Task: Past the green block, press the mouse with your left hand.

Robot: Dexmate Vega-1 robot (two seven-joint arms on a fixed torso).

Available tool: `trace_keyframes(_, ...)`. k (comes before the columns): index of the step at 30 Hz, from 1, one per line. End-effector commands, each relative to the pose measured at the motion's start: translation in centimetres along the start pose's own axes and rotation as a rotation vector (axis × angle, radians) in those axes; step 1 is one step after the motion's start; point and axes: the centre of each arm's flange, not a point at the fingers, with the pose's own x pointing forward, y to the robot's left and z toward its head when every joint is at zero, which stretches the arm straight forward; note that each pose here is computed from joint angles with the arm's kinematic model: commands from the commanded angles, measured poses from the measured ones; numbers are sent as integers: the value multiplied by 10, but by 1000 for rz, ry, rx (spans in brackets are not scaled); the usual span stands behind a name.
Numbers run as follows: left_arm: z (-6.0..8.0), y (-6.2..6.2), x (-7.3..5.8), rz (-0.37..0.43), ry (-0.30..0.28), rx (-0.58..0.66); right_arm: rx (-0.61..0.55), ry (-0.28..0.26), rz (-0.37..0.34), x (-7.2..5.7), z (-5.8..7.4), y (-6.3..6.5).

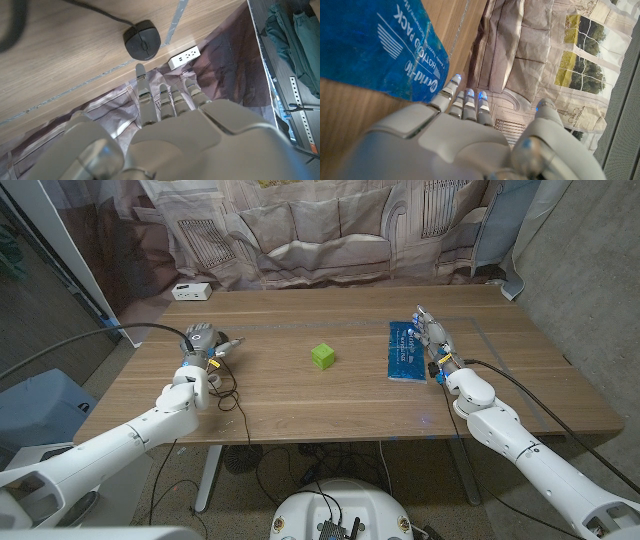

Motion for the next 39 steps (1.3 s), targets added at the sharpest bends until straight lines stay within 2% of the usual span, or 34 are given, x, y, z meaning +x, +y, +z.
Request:
trace_keyframes(1, 0, 6, 0, 22, -3, -8, 3, -10, -8, -3, 1, -2)
trace_keyframes(24, 1, 14, -10, 42, 6, -41, 3, -16, 11, -5, 3, -3)
trace_keyframes(39, 4, 23, -18, 66, -5, -128, -4, -17, 25, -5, 7, -2)
